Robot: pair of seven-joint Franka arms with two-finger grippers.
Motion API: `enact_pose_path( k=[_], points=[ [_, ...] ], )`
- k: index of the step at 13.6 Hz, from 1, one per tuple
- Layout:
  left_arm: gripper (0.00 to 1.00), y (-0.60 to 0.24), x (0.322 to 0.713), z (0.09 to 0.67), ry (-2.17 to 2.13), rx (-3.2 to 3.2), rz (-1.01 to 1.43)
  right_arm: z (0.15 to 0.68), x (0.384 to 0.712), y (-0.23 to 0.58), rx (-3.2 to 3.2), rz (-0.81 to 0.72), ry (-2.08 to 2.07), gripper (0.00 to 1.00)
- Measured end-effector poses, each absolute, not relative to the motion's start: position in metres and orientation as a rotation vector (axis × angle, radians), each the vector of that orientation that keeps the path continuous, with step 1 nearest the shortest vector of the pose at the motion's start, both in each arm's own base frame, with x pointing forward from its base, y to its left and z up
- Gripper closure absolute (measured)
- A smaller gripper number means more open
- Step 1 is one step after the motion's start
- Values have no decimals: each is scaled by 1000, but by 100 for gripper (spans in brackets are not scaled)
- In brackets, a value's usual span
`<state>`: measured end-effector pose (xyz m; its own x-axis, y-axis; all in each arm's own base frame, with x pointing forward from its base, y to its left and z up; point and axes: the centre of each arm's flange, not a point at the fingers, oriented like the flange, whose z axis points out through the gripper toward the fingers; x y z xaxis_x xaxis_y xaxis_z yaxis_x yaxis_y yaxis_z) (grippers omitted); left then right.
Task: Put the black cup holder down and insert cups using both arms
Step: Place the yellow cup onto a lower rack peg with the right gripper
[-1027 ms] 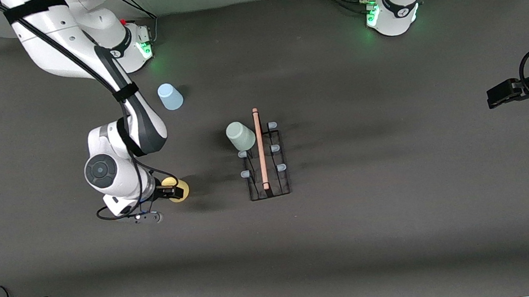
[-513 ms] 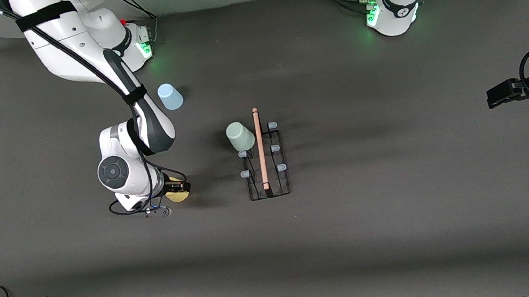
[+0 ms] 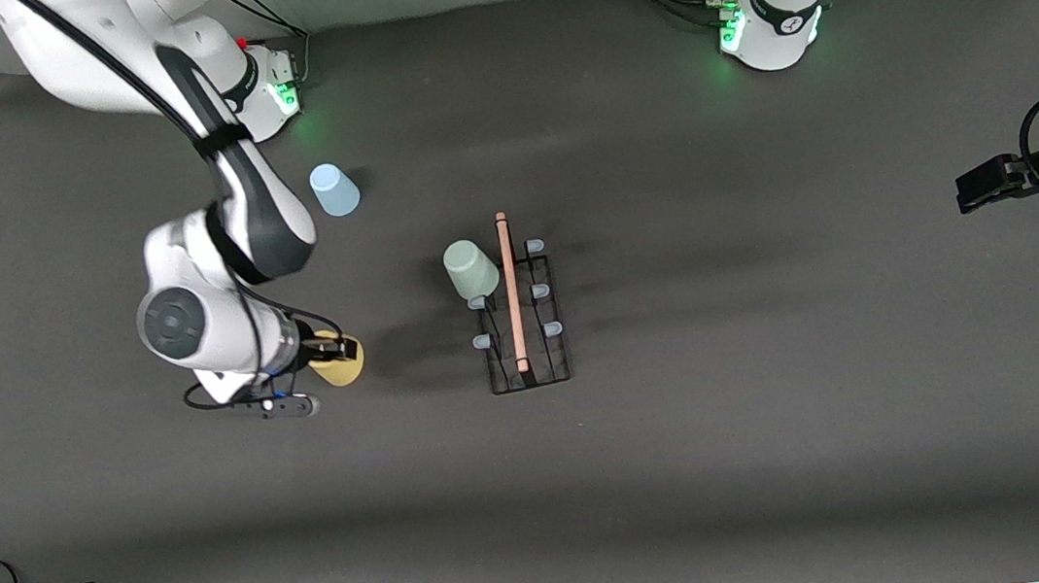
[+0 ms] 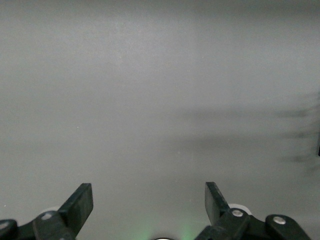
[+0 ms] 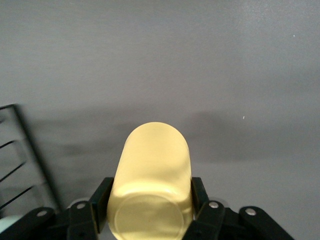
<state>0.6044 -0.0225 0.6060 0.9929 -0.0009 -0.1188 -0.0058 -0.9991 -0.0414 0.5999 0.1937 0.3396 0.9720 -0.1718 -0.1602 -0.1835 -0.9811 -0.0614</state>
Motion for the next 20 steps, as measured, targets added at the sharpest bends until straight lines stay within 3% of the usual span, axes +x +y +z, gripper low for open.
enact_pose_path(
  k=[4, 8, 12, 20],
  points=[
    [0, -23, 604, 606, 5, -3094, 186, 402, 602, 234, -2980, 153, 420, 33],
    [0, -22, 604, 605, 5, -3094, 187, 418, 595, 317, -2949, 100, 551, 33],
    [0, -22, 604, 605, 5, -3094, 189, 403, 597, 377, -2928, 66, 656, 33],
    [0, -22, 604, 604, 5, -3094, 191, 343, 596, 421, -2930, -9, 701, 33]
  ],
)
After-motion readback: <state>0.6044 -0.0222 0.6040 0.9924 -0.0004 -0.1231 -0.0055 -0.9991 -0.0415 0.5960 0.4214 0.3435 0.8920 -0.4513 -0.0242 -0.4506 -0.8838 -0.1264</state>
